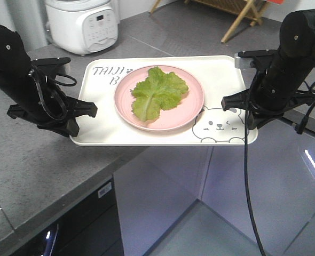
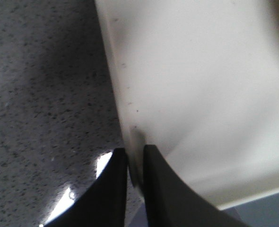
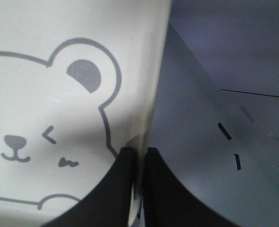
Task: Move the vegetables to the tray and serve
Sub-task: 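Hold the tray level with both grippers while the base turns away from the counter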
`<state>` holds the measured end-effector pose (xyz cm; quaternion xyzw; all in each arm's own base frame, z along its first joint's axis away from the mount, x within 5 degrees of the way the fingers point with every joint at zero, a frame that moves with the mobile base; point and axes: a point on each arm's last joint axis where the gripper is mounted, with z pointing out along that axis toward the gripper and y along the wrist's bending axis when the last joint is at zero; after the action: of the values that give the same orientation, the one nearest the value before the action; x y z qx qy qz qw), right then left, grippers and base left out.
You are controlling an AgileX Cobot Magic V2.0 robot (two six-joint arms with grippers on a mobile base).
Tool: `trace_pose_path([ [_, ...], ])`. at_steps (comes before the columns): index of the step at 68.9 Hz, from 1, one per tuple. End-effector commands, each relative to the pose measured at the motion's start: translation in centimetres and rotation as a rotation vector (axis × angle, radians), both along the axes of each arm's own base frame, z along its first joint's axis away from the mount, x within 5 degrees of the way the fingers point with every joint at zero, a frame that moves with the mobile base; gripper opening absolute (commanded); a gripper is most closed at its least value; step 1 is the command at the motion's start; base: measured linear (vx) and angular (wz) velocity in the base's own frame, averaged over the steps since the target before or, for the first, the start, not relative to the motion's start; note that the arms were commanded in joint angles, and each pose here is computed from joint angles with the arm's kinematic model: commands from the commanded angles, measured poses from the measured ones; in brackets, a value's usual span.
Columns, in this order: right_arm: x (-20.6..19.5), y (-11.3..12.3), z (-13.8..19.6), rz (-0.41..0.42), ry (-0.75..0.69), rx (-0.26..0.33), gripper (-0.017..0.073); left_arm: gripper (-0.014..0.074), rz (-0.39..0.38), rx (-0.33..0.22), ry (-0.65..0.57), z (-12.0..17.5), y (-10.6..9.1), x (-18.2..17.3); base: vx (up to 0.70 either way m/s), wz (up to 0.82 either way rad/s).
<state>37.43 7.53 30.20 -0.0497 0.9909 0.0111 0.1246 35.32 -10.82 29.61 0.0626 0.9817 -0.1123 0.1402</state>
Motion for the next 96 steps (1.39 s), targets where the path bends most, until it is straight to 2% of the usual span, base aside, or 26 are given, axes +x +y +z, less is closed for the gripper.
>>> trace_pose_path([
  [1, -0.58, 0.31, 3.14, 0.031, -0.132, 0.042, -0.0008, -0.0007, -0.026, -0.101, -0.132, 3.73, -1.02, -0.82, -0.04, -0.29],
  [96, -0.58, 0.31, 3.14, 0.031, -0.132, 0.042, -0.0008, -0.0007, -0.026, -0.101, -0.132, 3.73, -1.02, -0.82, -0.04, -0.25],
])
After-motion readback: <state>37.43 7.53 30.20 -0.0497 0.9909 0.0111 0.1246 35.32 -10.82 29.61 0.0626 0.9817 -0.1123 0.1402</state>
